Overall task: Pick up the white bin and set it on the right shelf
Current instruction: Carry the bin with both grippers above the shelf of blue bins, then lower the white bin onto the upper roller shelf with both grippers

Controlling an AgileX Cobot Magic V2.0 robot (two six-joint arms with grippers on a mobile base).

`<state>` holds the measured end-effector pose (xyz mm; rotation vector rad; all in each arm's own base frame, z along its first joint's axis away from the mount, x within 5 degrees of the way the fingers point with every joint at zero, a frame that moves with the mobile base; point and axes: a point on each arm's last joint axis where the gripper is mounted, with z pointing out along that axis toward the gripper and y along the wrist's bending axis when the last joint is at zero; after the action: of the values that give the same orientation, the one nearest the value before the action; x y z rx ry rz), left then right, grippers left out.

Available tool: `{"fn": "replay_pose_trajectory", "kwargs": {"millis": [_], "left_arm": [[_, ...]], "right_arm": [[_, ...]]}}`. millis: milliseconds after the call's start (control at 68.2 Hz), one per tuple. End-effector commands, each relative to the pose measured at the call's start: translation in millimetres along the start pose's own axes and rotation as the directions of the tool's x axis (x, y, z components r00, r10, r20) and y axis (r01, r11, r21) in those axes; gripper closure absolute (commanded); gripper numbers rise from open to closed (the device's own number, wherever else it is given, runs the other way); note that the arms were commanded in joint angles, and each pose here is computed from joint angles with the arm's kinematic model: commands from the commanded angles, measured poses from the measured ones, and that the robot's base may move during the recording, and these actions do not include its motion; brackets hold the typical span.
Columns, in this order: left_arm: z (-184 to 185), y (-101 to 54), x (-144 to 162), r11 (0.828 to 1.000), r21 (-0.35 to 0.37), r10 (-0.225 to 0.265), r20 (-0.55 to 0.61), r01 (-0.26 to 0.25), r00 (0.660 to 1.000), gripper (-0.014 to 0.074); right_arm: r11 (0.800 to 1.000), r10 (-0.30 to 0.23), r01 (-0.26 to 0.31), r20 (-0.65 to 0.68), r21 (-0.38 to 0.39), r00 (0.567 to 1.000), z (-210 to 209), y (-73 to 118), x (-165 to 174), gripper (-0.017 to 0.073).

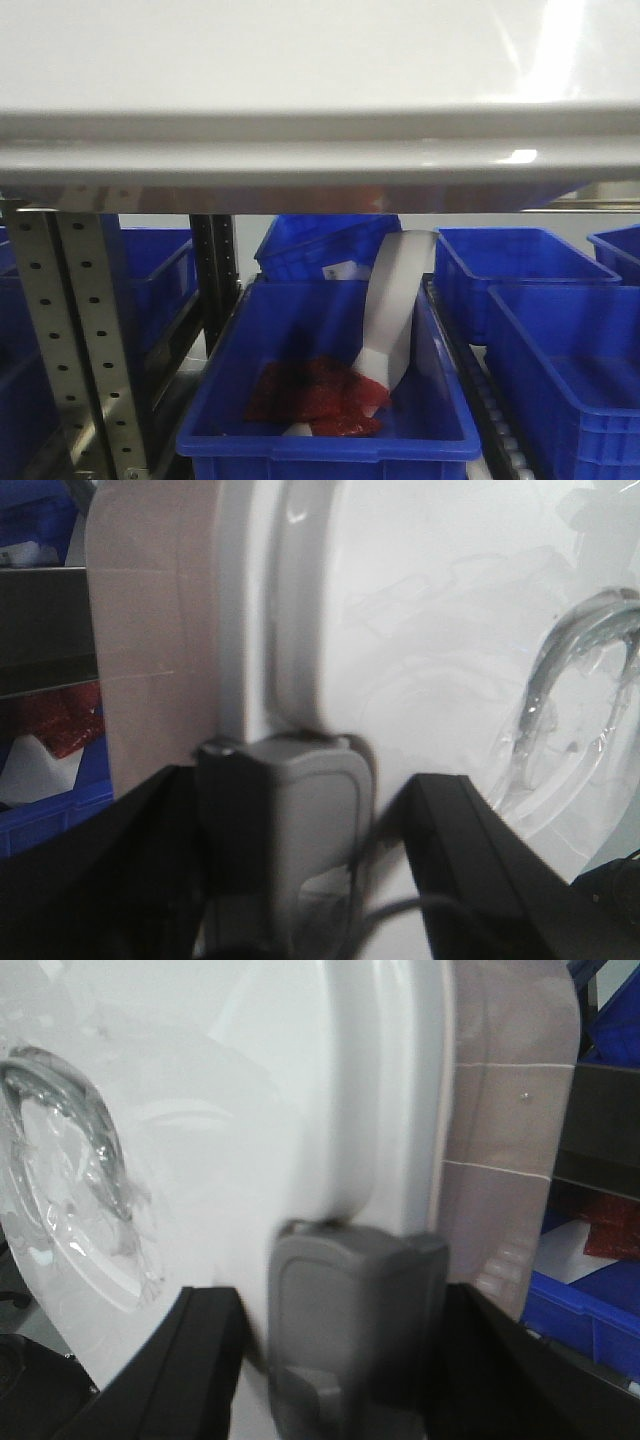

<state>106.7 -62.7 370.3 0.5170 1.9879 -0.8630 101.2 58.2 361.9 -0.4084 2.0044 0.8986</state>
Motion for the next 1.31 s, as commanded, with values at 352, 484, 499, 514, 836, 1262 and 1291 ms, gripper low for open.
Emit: {"fn": "replay_pose_trajectory", "kwargs": {"millis": [352, 484, 499, 514, 836, 1262, 1291], "left_arm": [[-6, -23.1, -12, 0.983, 0.181, -0.027, 0.081, 0.012, 0.996, 0.0333], [-6, -23.1, -12, 0.983, 0.181, -0.027, 0.081, 0.012, 0.996, 0.0333], [-6, -23.1, -12, 0.983, 0.181, -0.027, 0.081, 0.012, 0.996, 0.0333], [-6, -23.1, -12, 0.983, 0.181, -0.027, 0.081, 0.012, 0.996, 0.0333], [-6, -22.7, -13, 0.984, 0.177, -0.03, 0.09, 0.014, 0.996, 0.0333], [-4, -17.9, -23, 0.981, 0.186, -0.086, 0.152, 0.057, 0.985, 0.0332], [-3, -17.5, -25, 0.98, 0.189, -0.088, 0.153, 0.058, 0.984, 0.0332]], "right_arm": [[0.975, 0.031, -0.021, 0.042, -0.221, 0.999, -6, 25.8, -9, 0.022], [0.975, 0.031, -0.021, 0.042, -0.221, 0.999, -6, 25.8, -9, 0.022], [0.975, 0.031, -0.021, 0.042, -0.221, 0.999, -6, 25.8, -9, 0.022], [0.975, 0.031, -0.021, 0.042, -0.221, 0.999, -6, 25.8, -9, 0.022], [0.975, 0.032, -0.021, 0.047, -0.22, 0.998, -6, 25.7, -9, 0.022], [0.963, 0.126, -0.081, 0.165, -0.257, 0.978, -5, 22.4, -26, 0.022], [0.961, 0.134, -0.088, 0.164, -0.263, 0.977, -4, 21.0, -28, 0.022]]}}
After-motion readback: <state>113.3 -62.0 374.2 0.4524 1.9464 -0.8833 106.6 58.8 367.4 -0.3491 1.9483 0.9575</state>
